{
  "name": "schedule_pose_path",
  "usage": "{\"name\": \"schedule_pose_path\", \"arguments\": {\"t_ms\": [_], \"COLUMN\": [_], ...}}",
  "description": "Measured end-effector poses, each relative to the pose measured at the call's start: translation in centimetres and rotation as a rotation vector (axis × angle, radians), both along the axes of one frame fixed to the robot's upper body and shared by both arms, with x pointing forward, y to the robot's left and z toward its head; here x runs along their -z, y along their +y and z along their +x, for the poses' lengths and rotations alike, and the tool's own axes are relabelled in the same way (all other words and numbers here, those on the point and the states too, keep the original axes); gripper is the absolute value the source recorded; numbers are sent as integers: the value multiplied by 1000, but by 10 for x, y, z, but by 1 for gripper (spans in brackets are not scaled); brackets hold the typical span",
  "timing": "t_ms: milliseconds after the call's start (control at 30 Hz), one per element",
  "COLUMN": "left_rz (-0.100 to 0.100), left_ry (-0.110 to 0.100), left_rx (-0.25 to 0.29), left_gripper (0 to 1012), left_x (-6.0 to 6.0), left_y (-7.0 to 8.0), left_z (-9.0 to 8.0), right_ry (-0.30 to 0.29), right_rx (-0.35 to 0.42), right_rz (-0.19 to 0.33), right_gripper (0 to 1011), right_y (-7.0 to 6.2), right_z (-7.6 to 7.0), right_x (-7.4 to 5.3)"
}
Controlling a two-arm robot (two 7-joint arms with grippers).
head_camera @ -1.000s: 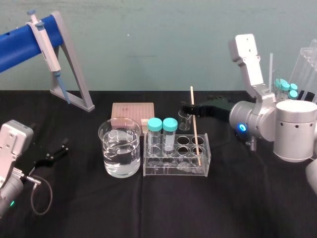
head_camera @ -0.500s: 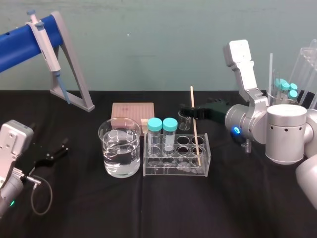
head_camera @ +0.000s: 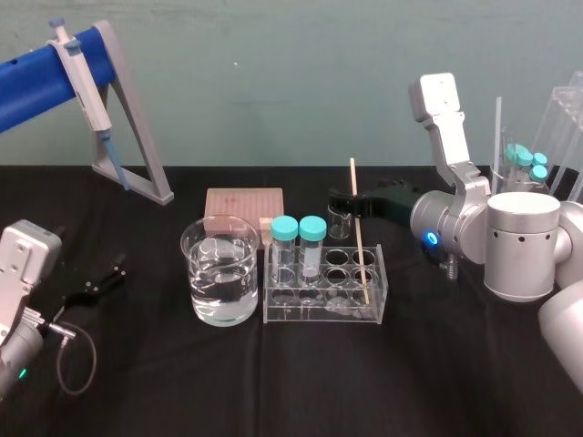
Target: Hold the thermometer with one hand and immerse one end into the beaker, then reinsert it into the test tube rack.
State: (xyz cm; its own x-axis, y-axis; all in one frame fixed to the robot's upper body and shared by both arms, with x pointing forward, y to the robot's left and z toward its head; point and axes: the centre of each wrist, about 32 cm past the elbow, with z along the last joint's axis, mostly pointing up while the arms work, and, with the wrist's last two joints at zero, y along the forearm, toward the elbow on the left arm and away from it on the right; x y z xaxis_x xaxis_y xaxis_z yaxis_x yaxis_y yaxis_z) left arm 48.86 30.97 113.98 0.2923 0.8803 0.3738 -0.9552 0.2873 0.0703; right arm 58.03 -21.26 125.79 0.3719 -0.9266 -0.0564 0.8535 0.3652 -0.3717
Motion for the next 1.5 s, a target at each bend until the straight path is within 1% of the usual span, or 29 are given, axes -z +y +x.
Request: {"name": "schedule_pose_path", "arguments": {"t_ms": [300, 433, 467, 500, 567, 667, 700, 733, 767, 800, 867, 900, 933, 1033, 1067, 1233, 1333, 1400, 1500], "left_rz": [0, 0, 0, 0, 0, 0, 0, 0, 0, 0, 0, 0, 0, 0, 0, 0, 0, 0, 0], "left_ry": [0, 0, 0, 0, 0, 0, 0, 0, 0, 0, 0, 0, 0, 0, 0, 0, 0, 0, 0], "left_rx": [0, 0, 0, 0, 0, 0, 0, 0, 0, 0, 0, 0, 0, 0, 0, 0, 0, 0, 0], "left_gripper": [1004, 1004, 1004, 1004, 1004, 1004, 1004, 1004, 1004, 1004, 1004, 1004, 1004, 1004, 1004, 1004, 1004, 1004, 1004], "left_x": [0, 0, 0, 0, 0, 0, 0, 0, 0, 0, 0, 0, 0, 0, 0, 0, 0, 0, 0], "left_y": [0, 0, 0, 0, 0, 0, 0, 0, 0, 0, 0, 0, 0, 0, 0, 0, 0, 0, 0], "left_z": [0, 0, 0, 0, 0, 0, 0, 0, 0, 0, 0, 0, 0, 0, 0, 0, 0, 0, 0], "right_ry": [0, -1, -1, -1, 0, 0, 0, 0, 0, 0, 0, 0, 0, 0, 0, 0, 0, 0, 0], "right_rx": [-1, -2, -2, -2, -2, -3, -3, -3, -3, -3, -3, -3, -3, -3, -3, -3, -3, -3, -3], "right_rz": [-1, -1, -1, -1, -1, -1, -1, -1, -1, -2, -2, -2, -2, -2, -2, -2, -2, -2, -2], "right_gripper": [998, 929, 886, 886, 840, 735, 735, 671, 652, 596, 550, 488, 488, 392, 342, 204, 92, 57, 52], "right_y": [0, 0, 0, 0, 0, 0, 0, 0, 0, 0, 0, 0, 0, 0, 0, 0, 0, 0, 0], "right_z": [0, 0, 0, -1, -1, -1, -1, -1, -1, -1, -1, -1, -1, -1, -1, -1, -1, -1, -1], "right_x": [-1, -1, -1, -1, -1, -1, -1, -1, -1, -1, -1, -1, -1, -1, -1, -1, -1, -1, -1]}}
